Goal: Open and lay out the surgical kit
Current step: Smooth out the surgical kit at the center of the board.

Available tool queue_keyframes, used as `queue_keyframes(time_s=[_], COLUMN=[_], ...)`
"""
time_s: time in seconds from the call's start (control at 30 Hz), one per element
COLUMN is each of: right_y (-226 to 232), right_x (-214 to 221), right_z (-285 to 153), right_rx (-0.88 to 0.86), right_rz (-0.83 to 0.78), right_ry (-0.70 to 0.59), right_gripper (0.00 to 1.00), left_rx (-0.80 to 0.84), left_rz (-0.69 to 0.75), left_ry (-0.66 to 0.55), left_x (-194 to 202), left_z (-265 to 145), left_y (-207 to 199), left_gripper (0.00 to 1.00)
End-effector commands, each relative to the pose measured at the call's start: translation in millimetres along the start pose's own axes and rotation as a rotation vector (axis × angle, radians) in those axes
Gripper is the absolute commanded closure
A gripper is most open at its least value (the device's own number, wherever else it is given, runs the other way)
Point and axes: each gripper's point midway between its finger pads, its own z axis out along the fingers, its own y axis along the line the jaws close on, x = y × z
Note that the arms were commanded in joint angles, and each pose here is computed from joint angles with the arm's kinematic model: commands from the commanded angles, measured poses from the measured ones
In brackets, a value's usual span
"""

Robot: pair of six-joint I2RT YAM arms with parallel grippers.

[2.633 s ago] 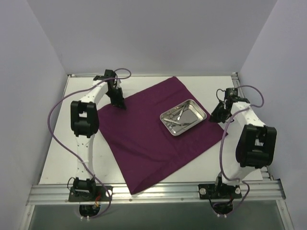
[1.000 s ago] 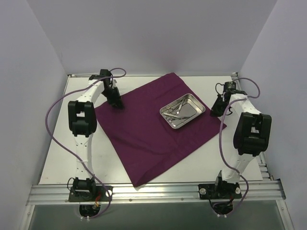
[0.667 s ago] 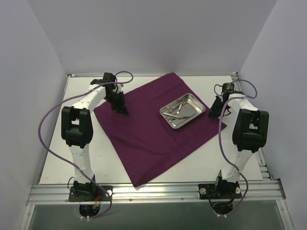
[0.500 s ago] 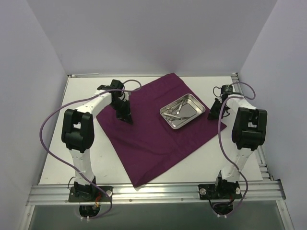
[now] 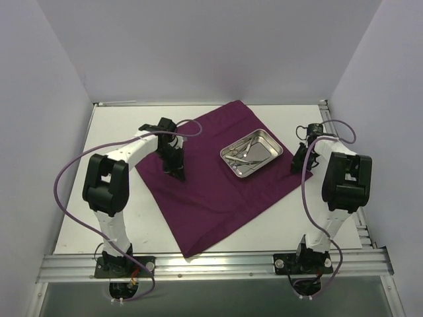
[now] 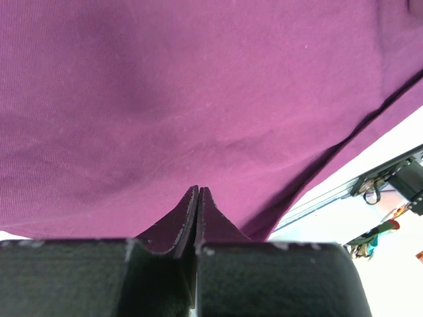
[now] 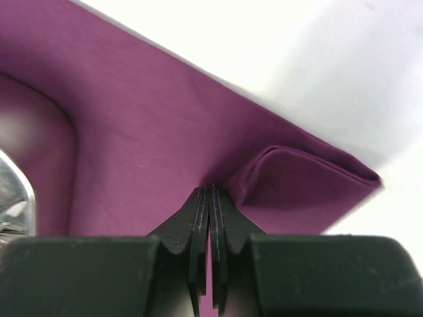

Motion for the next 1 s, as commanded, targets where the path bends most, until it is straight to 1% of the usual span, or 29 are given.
queue_keyframes(time_s=[0.0,0.13,0.17,0.2,0.23,0.27,0.33,0.4,0.43,0.5,0.53,0.57,0.6,0.7,0.77,0.9,0.97], right_y=[-32,-60,-71,-91,-101,-107,-108,-89,-77,-62,-55,-51,-49,-44,-43,-36,-32], right_x=[14,18,29,27,41,47,49,32,26,7,5,-1,-13,-25,-28,-24,-28], right_z=[-20,-43,-50,-61,-68,-73,-92,-102,-103,-103,-95,-92,-89,-80,-68,-45,-42], right_rx=[0.114,0.191,0.226,0.291,0.317,0.324,0.278,0.188,0.134,0.113,0.087,0.087,0.098,0.131,0.154,0.227,0.243], right_rz=[0.008,0.058,0.074,0.108,0.119,0.137,0.167,0.142,0.127,0.098,0.089,0.082,0.090,0.085,0.106,0.082,0.085], right_ry=[0.023,0.021,0.065,0.047,0.101,0.120,0.096,0.033,0.020,-0.015,0.006,-0.001,-0.009,-0.018,0.000,0.039,0.030], right_gripper=[1.00,1.00,1.00,1.00,1.00,1.00,1.00,1.00,0.98,0.77,0.70,0.63,0.62,0.61,0.59,0.57,0.57], left_rx=[0.014,0.025,0.029,0.035,0.042,0.041,0.030,0.019,0.016,0.034,0.036,0.027,0.021,0.030,0.033,0.029,0.034], left_rz=[0.073,0.112,0.119,0.134,0.142,0.148,0.161,0.159,0.153,0.161,0.166,0.175,0.194,0.229,0.244,0.245,0.245], left_ry=[-0.037,-0.015,0.000,0.006,0.019,0.020,0.007,-0.001,0.004,0.023,0.035,0.037,0.038,0.027,0.028,0.028,0.022], left_x=[4,14,18,20,25,27,31,34,36,42,45,47,51,57,62,66,67], left_z=[-18,-21,-21,-21,-20,-20,-22,-20,-18,-12,-12,-12,-11,-14,-16,-19,-22], left_y=[-6,-10,-11,-12,-13,-13,-14,-18,-18,-25,-27,-29,-33,-41,-45,-44,-46], left_gripper=[0.98,0.98,0.98,0.98,0.98,0.98,0.98,0.98,0.98,0.93,0.90,0.82,0.78,0.66,0.63,0.61,0.60])
